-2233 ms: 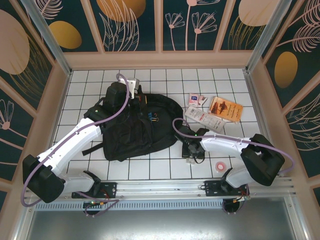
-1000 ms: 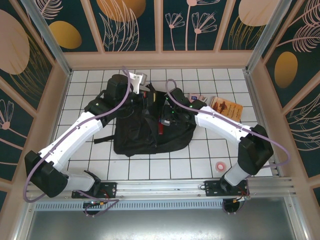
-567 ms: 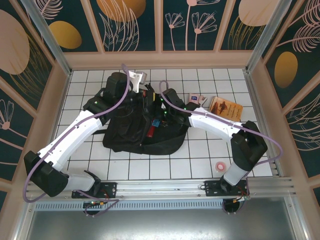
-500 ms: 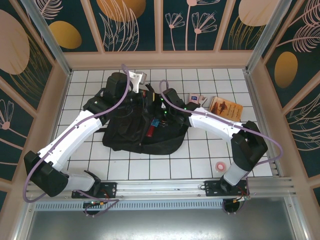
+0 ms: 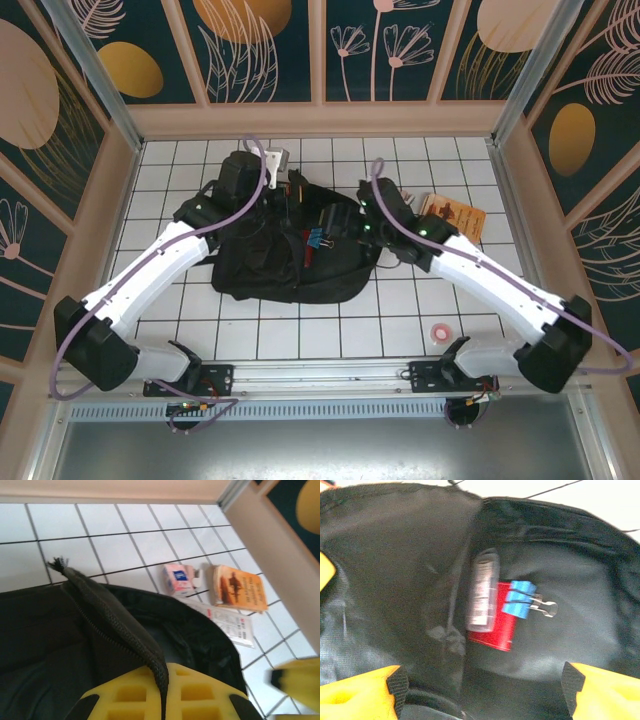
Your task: Pack the student bag
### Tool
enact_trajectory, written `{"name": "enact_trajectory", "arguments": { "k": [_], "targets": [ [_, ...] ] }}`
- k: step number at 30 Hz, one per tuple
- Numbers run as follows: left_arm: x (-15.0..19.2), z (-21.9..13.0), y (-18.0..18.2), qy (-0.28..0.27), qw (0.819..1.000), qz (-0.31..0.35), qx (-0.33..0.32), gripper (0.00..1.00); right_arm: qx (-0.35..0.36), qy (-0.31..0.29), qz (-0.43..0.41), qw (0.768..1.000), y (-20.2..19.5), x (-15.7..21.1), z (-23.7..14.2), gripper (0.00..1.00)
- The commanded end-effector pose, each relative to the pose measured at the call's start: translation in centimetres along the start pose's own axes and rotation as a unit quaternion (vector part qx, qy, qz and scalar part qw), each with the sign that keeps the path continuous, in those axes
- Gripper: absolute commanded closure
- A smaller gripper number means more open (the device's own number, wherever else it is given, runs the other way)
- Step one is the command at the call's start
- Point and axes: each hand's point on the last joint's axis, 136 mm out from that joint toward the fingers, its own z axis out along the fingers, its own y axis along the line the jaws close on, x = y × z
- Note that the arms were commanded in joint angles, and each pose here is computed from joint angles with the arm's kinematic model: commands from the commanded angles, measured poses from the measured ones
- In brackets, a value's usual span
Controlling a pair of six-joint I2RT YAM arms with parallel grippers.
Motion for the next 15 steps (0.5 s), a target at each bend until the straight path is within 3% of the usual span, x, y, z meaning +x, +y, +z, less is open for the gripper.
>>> {"name": "enact_trajectory", "arguments": {
  "k": [1, 8, 15],
  "targets": [
    [-1.4, 0.0, 1.9, -0.050, 0.998, -0.012, -0.048, 1.00, 0.190, 0.010, 0.058, 0.980, -9.2, 2.6, -2.3, 0.16],
    [-2.6, -2.7, 4.8, -0.107, 0.985, -0.017, -0.131, 1.00, 0.379, 0.096, 0.155, 0.907, -18.6, 10.2, -5.1, 0.01],
    [-3.0, -3.7, 3.9, -0.116, 0.987, -0.016, -0.110, 1.00, 0.384, 0.170, 0.270, 0.866, -22.0, 15.9, -4.5, 0.01]
  ]
}}
